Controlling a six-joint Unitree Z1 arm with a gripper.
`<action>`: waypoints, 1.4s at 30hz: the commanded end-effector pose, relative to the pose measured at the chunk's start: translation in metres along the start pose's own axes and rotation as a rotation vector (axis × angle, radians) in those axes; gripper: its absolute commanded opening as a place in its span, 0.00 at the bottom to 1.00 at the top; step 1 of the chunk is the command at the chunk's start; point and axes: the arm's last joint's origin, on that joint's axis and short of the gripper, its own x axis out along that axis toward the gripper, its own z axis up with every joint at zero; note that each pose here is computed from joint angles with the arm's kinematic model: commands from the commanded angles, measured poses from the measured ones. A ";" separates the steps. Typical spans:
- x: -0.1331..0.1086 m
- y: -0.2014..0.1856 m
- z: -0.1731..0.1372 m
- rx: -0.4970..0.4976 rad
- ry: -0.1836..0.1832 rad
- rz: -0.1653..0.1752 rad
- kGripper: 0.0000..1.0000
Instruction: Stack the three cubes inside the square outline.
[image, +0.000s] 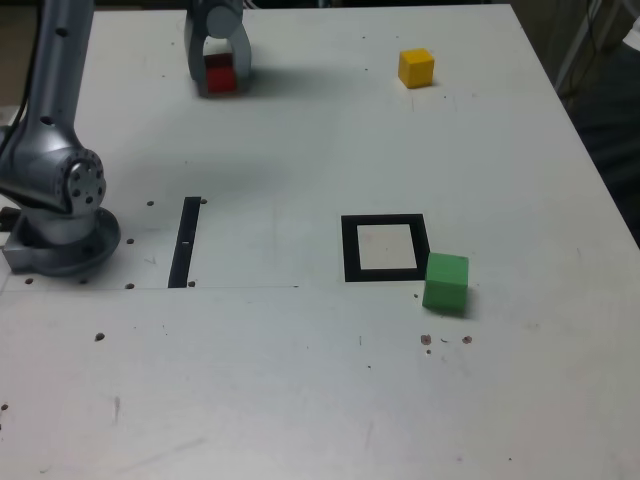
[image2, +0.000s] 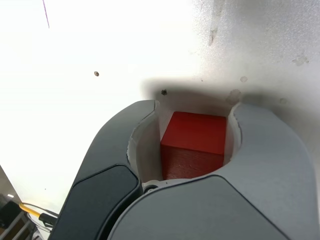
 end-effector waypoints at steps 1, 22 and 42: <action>0.000 0.000 0.000 0.000 0.000 -0.004 0.38; -0.069 -0.122 0.004 0.086 -0.078 0.123 0.38; -0.097 -0.278 0.007 0.198 -0.139 0.153 0.38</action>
